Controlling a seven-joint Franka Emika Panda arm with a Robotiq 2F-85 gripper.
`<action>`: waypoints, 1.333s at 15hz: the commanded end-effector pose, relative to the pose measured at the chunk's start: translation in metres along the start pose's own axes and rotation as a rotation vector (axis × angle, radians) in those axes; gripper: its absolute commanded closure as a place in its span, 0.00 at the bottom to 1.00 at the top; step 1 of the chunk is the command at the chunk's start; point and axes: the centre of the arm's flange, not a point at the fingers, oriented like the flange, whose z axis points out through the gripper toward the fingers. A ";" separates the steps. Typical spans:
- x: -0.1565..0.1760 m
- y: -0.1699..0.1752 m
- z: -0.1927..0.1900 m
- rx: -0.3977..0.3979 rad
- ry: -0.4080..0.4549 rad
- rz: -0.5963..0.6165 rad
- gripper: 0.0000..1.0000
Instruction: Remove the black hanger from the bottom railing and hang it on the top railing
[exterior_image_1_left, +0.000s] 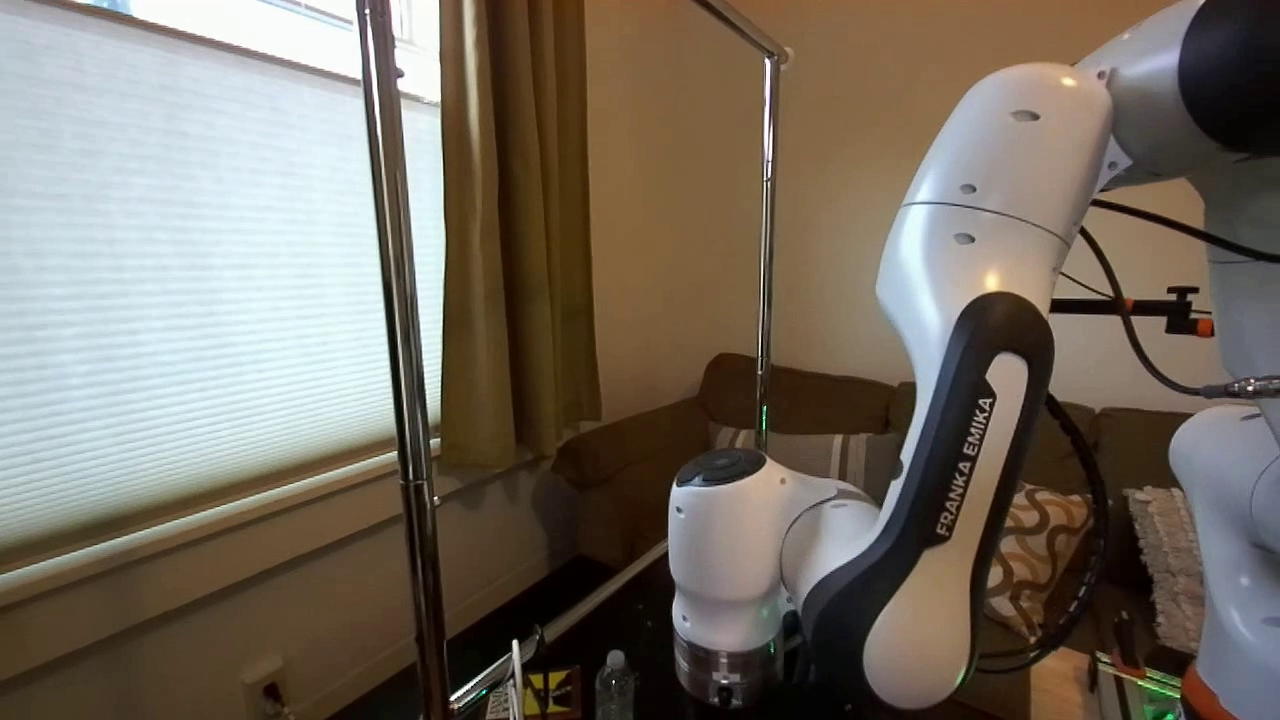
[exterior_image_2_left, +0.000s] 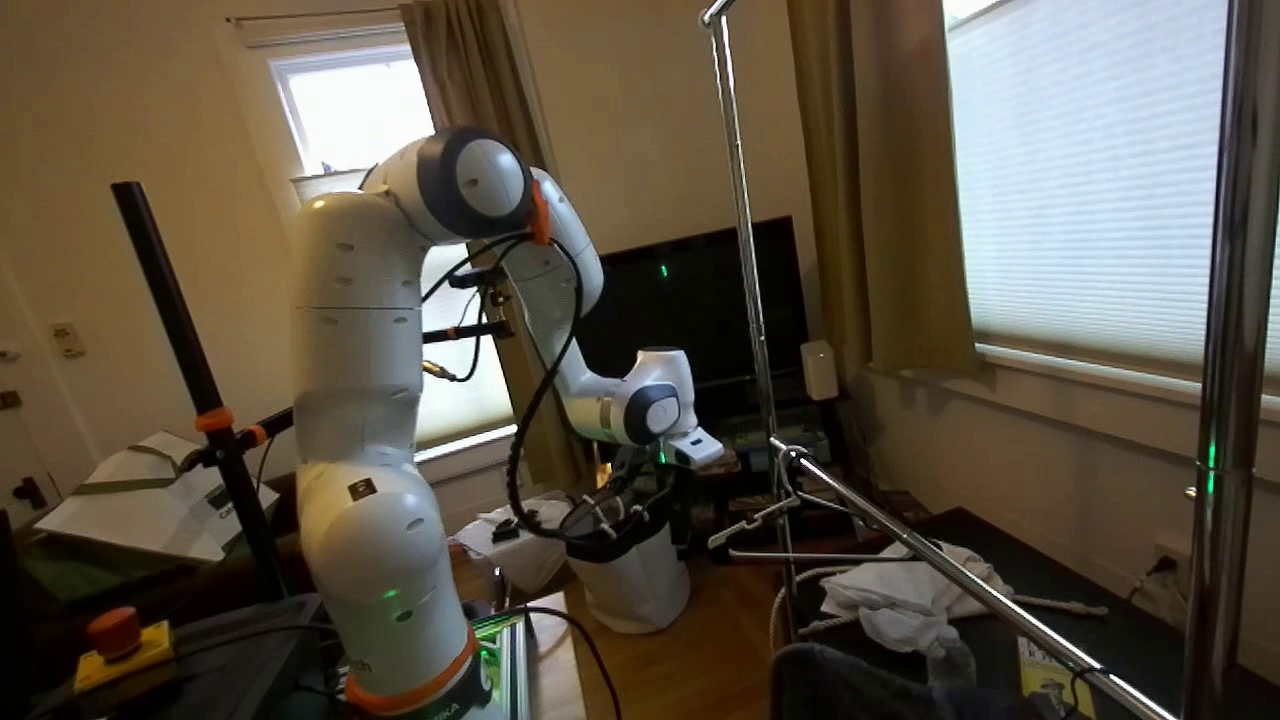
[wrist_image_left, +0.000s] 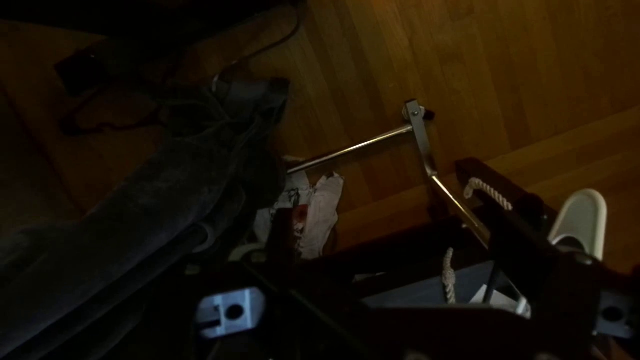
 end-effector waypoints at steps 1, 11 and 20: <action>-0.001 -0.001 0.006 -0.006 -0.002 0.000 0.00; 0.053 -0.066 0.041 0.081 0.146 -0.085 0.00; 0.077 -0.088 0.083 0.033 0.197 -0.077 0.00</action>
